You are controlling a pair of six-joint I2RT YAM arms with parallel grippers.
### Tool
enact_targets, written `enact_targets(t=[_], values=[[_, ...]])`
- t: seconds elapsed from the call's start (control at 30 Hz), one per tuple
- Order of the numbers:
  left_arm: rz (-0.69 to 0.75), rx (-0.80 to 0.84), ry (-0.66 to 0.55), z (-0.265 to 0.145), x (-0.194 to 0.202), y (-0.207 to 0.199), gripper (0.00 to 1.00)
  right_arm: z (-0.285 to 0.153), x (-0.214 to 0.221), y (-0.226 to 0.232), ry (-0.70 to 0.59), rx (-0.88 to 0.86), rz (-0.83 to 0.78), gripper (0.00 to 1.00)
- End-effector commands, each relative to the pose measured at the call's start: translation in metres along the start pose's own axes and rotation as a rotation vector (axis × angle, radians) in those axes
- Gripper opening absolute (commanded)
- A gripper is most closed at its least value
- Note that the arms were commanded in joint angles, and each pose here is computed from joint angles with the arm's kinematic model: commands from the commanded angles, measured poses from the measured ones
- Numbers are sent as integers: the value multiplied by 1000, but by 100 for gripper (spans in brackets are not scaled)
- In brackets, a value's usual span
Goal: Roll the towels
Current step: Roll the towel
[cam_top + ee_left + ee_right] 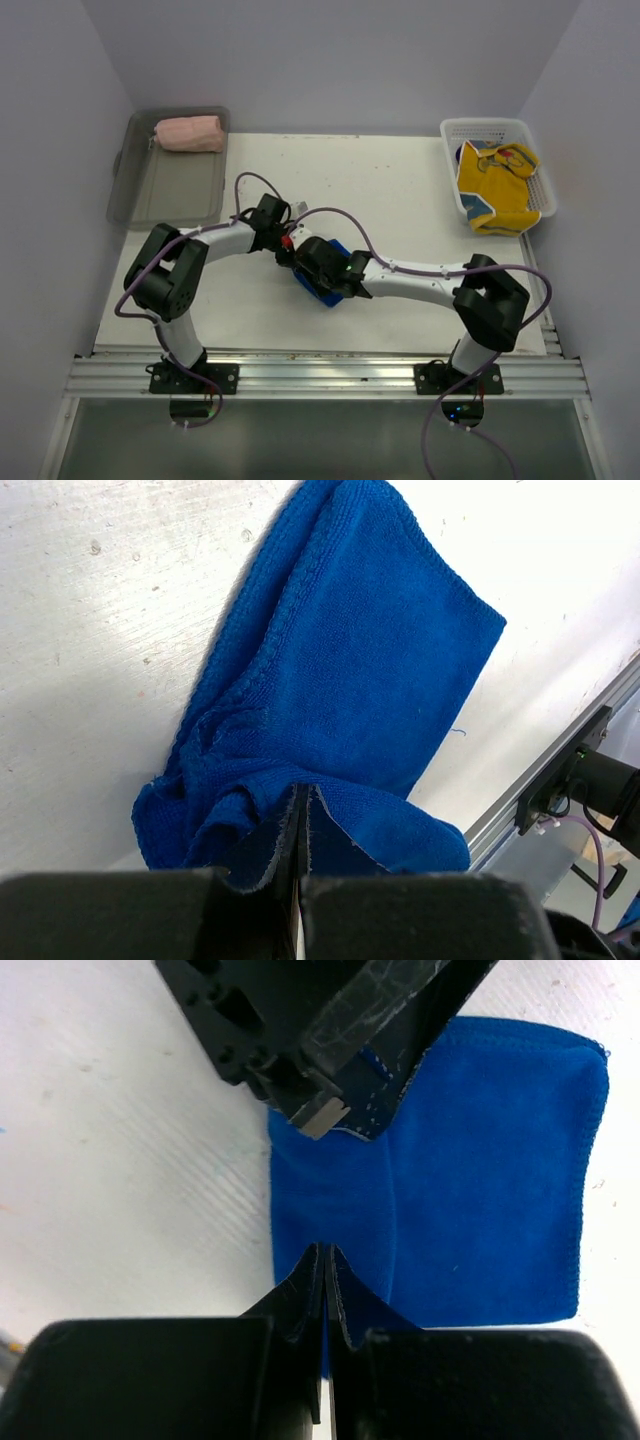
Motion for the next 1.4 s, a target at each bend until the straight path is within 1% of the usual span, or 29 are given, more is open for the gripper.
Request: enact_targets(t=[0.0,0.03,0.1,0.13,0.17,0.23,0.27,0.5,0.63,0.8,0.9,0.93,1.0,1.03,1.07,1.1,1.13,1.17,1.23,1.27,1.3,1.33,1.37], values=[[35,20,3,0,-7,-5,0,12,7,-9,21,69,-60,2],[37,24,2,0,-7,-6,0,14,9,-9,24,74,-65,15],[36,25,2,0,-9,-7,0,16,13,-8,29,65,-74,28],[36,26,5,0,-9,-7,0,16,13,-8,24,58,-72,38],[31,22,7,0,-10,-7,0,17,12,-7,10,49,-68,41],[35,22,11,2,-12,-8,0,15,15,-5,-1,27,-66,45],[34,18,14,3,-13,-8,0,15,14,-3,-12,16,-58,45],[30,30,25,8,-18,-9,0,24,26,-1,21,15,-46,47],[25,42,25,8,-19,-13,0,30,35,-2,50,51,-42,47],[5,59,15,9,-32,-24,0,34,48,2,70,48,0,42],[5,60,10,8,-38,-29,0,34,54,2,74,58,26,36],[12,61,12,7,-39,-29,0,32,54,2,71,57,33,28],[13,48,17,6,-40,-29,0,31,56,4,66,39,49,18],[15,39,24,5,-38,-28,0,28,53,4,50,30,56,9],[19,37,17,3,-40,-30,0,26,52,6,46,7,64,2],[22,37,14,0,-42,-30,0,25,51,8,42,-4,66,0],[24,64,24,-4,-41,-34,0,22,47,7,22,-20,85,0],[33,88,9,-11,-45,-41,0,20,48,11,22,-67,96,0],[24,82,-23,-25,-53,-41,0,18,41,8,-13,-105,147,0],[38,91,-58,-38,-62,-48,0,17,39,8,-20,-125,166,0],[32,82,-86,-48,-70,-43,1,16,42,10,-15,-170,183,0],[34,73,-115,-60,-74,-45,3,16,37,5,-38,-186,224,0],[21,60,-140,-69,-80,-40,11,16,38,3,-39,-198,242,0]])
Point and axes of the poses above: each gripper's point midway between its finger pads, its own z axis out along the fingers, its own y axis along the line the jaws close on, x = y × z, the point moved 5 cm from there along -z, back along the fingers, and after that the axes turned 6 degrees about -z, right-handed, at the moved point
